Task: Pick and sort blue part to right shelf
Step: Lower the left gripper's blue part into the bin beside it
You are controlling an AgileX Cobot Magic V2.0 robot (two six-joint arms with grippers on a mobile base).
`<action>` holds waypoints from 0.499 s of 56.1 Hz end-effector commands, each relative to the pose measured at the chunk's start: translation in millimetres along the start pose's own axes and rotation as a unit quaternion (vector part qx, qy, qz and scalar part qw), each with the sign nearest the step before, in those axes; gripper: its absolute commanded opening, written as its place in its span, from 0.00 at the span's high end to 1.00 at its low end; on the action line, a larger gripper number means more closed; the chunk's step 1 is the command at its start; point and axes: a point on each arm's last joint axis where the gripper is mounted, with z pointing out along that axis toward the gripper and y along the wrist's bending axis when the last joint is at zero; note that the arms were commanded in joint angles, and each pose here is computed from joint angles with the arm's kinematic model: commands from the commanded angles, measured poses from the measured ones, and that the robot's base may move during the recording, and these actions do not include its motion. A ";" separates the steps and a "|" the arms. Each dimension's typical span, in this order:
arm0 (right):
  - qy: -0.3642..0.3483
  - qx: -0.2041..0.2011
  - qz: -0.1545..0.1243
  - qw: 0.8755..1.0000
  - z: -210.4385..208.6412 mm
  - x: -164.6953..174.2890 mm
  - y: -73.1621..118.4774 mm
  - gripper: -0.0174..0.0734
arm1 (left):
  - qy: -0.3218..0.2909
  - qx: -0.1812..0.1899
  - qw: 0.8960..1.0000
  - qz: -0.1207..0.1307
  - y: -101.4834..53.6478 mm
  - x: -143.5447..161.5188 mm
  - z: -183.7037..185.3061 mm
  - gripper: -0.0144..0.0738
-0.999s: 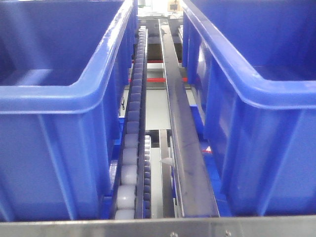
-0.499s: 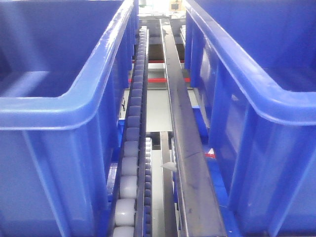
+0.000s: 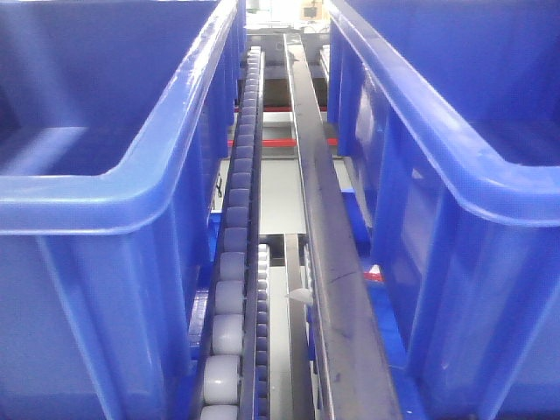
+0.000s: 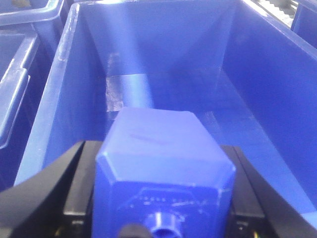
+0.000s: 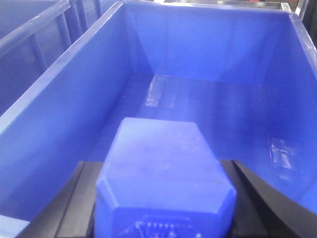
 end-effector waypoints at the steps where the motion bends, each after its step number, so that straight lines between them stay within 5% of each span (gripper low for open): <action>1: -0.049 -0.009 -0.017 0.999 -1.8 -15.8 2.2 0.67 | -0.076 0.018 0.997 -0.007 -1.6 -16.0 -9.2 0.46; 14: -0.052 -0.010 -0.017 0.998 -1.9 -16.2 2.4 0.67 | -0.041 0.040 0.998 -0.035 -8.4 -43.1 0.7 0.46; 28: -0.051 -0.010 -0.017 0.998 -1.9 -16.1 2.4 0.67 | 0.081 0.038 0.995 -0.032 -24.3 -91.3 69.0 0.46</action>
